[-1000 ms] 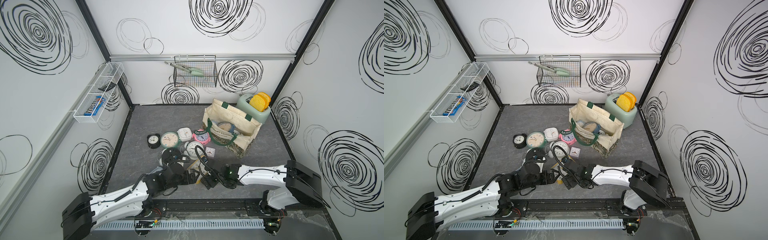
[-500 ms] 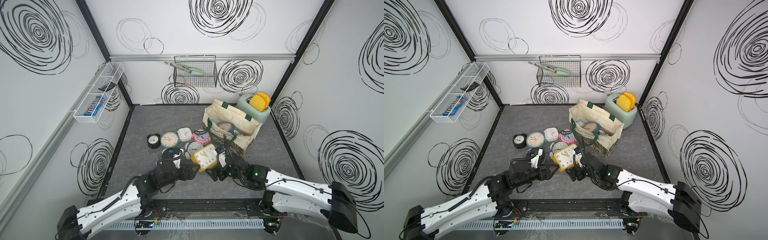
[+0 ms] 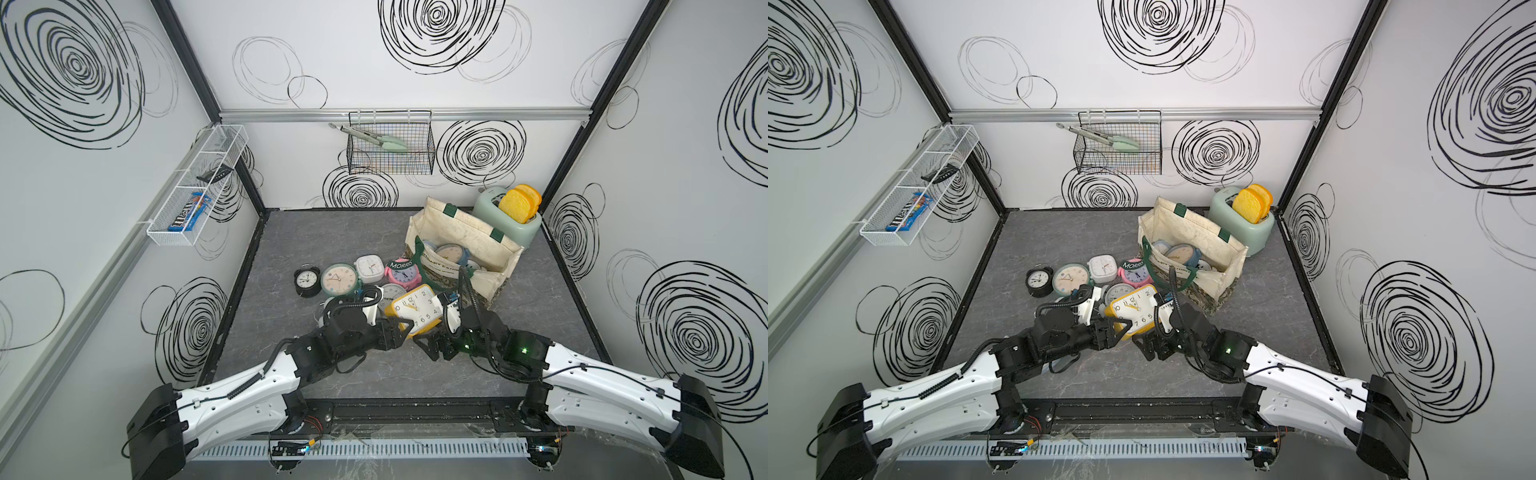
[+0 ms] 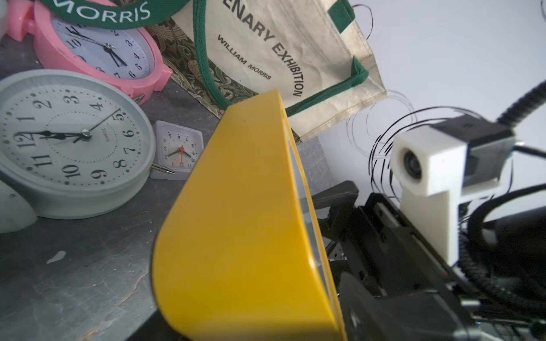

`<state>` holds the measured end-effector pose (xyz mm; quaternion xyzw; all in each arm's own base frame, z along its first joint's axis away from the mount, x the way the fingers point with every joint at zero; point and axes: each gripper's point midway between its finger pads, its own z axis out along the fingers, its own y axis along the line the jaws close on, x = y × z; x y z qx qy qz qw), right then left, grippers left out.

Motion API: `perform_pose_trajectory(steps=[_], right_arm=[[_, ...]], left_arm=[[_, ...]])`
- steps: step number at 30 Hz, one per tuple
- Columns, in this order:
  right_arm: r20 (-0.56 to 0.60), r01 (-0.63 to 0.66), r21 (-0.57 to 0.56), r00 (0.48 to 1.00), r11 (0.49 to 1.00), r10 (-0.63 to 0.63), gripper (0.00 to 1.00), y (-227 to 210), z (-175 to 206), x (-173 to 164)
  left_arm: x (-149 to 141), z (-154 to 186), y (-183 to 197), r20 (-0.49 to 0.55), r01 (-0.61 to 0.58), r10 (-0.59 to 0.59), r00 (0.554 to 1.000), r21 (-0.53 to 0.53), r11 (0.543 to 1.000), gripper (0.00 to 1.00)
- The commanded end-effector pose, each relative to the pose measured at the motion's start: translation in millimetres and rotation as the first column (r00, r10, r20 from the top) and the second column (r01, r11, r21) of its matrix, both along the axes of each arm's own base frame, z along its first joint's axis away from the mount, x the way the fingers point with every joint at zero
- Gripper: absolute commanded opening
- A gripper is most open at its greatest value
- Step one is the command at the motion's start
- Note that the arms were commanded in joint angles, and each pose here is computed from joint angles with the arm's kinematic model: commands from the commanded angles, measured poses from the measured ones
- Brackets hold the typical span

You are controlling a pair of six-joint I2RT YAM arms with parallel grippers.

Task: Put the alarm clock into the canvas bag
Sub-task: Pick up the alarm from the center of the board.

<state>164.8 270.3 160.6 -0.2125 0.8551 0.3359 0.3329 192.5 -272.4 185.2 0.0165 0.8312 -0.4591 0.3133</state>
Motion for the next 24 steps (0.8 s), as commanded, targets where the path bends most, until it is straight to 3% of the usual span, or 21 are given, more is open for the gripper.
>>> perform_pose_trajectory(steps=[1,9,12,14,16,20,24], right_arm=[[0.056,0.007,0.103,0.998,0.995,-0.013,0.53,6,33,6],[0.077,0.001,0.115,0.997,0.993,-0.01,0.53,9,40,8],[0.088,-0.013,0.123,0.996,0.992,0.002,0.59,10,46,7],[0.109,-0.027,0.139,0.994,0.99,0.012,0.7,10,54,6],[0.13,-0.019,0.146,0.992,0.989,-0.001,0.99,7,60,7],[0.177,0.035,0.115,0.983,0.993,-0.055,0.97,-4,77,16],[0.211,0.11,0.091,0.969,0.99,-0.128,0.97,-21,104,35]], left_arm=[[10,18,-3,0.012,-0.047,0.047,0.999,-0.062,0.997,0.66],[8,26,-7,0.001,-0.041,0.042,0.999,-0.122,0.992,0.42],[10,30,-4,-0.001,-0.061,0.062,0.998,-0.127,0.99,0.35],[14,34,0,0.012,-0.087,0.089,0.996,-0.098,0.991,0.34],[19,43,5,0.039,-0.11,0.113,0.993,-0.07,0.991,0.32],[31,85,24,0.142,-0.192,0.197,0.97,-0.048,0.98,0.29],[48,141,52,0.259,-0.298,0.299,0.919,-0.041,0.954,0.28]])
